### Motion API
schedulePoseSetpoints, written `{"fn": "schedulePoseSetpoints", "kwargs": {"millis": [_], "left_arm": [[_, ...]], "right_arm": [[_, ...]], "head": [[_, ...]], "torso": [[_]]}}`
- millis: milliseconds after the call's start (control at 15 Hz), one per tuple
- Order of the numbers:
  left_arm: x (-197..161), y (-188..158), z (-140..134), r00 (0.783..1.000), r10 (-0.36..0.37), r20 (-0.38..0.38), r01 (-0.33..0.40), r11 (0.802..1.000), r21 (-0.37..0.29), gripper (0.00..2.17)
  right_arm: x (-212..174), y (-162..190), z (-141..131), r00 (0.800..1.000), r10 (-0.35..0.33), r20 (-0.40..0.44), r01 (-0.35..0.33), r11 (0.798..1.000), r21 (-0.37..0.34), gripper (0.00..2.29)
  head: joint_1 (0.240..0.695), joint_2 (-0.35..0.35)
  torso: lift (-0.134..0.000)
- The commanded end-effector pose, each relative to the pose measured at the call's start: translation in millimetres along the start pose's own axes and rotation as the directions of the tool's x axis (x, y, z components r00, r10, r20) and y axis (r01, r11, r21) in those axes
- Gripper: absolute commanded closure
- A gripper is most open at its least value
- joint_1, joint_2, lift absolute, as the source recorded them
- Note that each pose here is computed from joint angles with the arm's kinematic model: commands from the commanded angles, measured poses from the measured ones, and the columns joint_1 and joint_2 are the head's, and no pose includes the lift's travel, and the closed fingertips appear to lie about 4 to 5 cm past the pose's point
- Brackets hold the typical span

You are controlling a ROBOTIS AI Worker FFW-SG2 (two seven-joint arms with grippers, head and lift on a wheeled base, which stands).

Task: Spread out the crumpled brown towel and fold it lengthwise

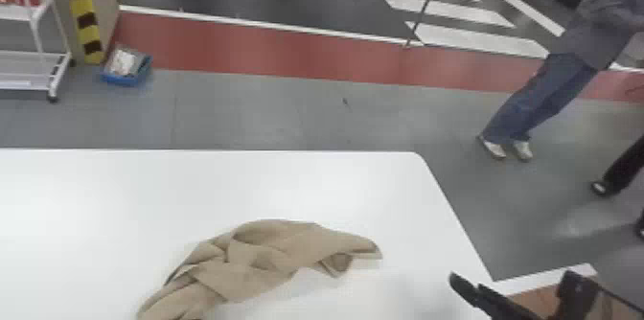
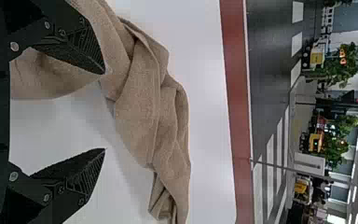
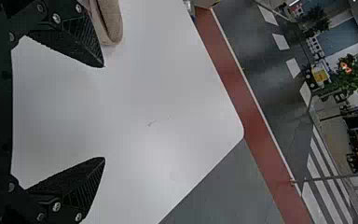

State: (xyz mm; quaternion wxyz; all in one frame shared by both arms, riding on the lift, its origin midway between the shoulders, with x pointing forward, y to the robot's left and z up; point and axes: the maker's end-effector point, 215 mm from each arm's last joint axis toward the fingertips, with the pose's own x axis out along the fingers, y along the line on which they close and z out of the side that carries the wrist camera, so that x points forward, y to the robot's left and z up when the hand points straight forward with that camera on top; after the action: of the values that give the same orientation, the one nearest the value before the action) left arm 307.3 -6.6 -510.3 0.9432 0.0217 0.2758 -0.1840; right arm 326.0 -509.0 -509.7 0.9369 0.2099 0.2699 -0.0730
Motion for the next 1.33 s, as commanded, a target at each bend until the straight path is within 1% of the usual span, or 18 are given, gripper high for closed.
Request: {"fn": "schedulePoseSetpoints", "kwargs": {"millis": [0, 67, 133, 200, 333, 467, 600, 667, 933, 1067, 1133, 1200, 1267], "left_arm": [[-9.4, -11.2, 1.7, 1.0, 0.021, 0.009, -0.021, 0.999, 0.027, 0.35], [-14.8, -8.1, 1.1, 0.998, 0.061, 0.014, -0.062, 0.996, 0.071, 0.35], [-19.2, -4.9, -6.3, 0.995, 0.097, -0.005, -0.096, 0.989, 0.109, 0.35], [-25.5, -1.5, -17.9, 0.991, 0.123, -0.045, -0.116, 0.984, 0.137, 0.35], [-35.8, -2.1, -30.6, 0.988, 0.14, -0.07, -0.129, 0.982, 0.139, 0.35], [-38.7, -3.7, -42.8, 0.984, 0.151, -0.099, -0.139, 0.983, 0.119, 0.35], [-38.0, 2.2, -45.2, 0.978, 0.184, -0.097, -0.172, 0.978, 0.118, 0.35], [-37.1, 3.4, -46.9, 0.977, 0.187, -0.099, -0.174, 0.977, 0.122, 0.35], [-32.3, 16.9, -60.0, 0.967, 0.232, -0.106, -0.213, 0.963, 0.167, 0.36], [-29.1, 26.1, -61.4, 0.962, 0.253, -0.102, -0.231, 0.955, 0.184, 0.61], [-27.4, 31.5, -61.0, 0.959, 0.267, -0.098, -0.245, 0.95, 0.193, 0.82], [-24.9, 37.7, -60.8, 0.955, 0.281, -0.097, -0.258, 0.945, 0.198, 1.15], [-23.1, 43.9, -59.4, 0.951, 0.295, -0.093, -0.273, 0.941, 0.201, 1.43]], "right_arm": [[-1.1, -1.3, -1.8, 1.0, -0.003, -0.001, 0.003, 1.0, 0.003, 0.19], [-1.1, -1.0, -1.8, 1.0, -0.001, -0.001, 0.001, 1.0, 0.003, 0.19], [-1.2, -1.3, -2.0, 1.0, -0.002, -0.001, 0.002, 1.0, 0.002, 0.19], [-1.2, -1.3, -2.8, 1.0, -0.002, -0.004, 0.002, 1.0, 0.004, 0.19], [-0.7, -0.3, -2.8, 1.0, 0.0, -0.004, 0.0, 1.0, 0.004, 0.19], [1.2, 1.2, -4.8, 1.0, 0.003, -0.007, -0.003, 1.0, 0.006, 0.19], [1.7, 1.8, -6.4, 1.0, 0.005, -0.01, -0.005, 1.0, 0.008, 0.19], [1.8, 1.6, -7.1, 1.0, 0.005, -0.011, -0.005, 1.0, 0.009, 0.19], [1.7, 1.3, -6.9, 1.0, 0.012, -0.002, -0.012, 1.0, 0.019, 0.19], [1.9, 3.1, -5.5, 1.0, 0.019, 0.003, -0.019, 1.0, 0.02, 0.19], [2.3, 4.4, -6.3, 1.0, 0.023, 0.001, -0.023, 0.999, 0.022, 0.19], [2.3, 5.4, -4.3, 1.0, 0.026, 0.007, -0.026, 0.999, 0.022, 0.19], [1.5, 5.9, -2.3, 1.0, 0.026, 0.01, -0.026, 1.0, 0.018, 0.19]], "head": [[0.695, -0.35], [0.695, -0.35], [0.695, -0.35], [0.695, -0.35], [0.695, -0.35], [0.695, -0.35], [0.695, -0.35], [0.695, -0.35], [0.695, -0.35], [0.695, -0.35], [0.695, -0.35], [0.695, -0.35], [0.695, -0.35]], "torso": [[0.0], [0.0], [0.0], [0.0], [0.0], [0.0], [0.0], [0.0], [0.0], [0.0], [0.0], [0.0], [0.0]]}}
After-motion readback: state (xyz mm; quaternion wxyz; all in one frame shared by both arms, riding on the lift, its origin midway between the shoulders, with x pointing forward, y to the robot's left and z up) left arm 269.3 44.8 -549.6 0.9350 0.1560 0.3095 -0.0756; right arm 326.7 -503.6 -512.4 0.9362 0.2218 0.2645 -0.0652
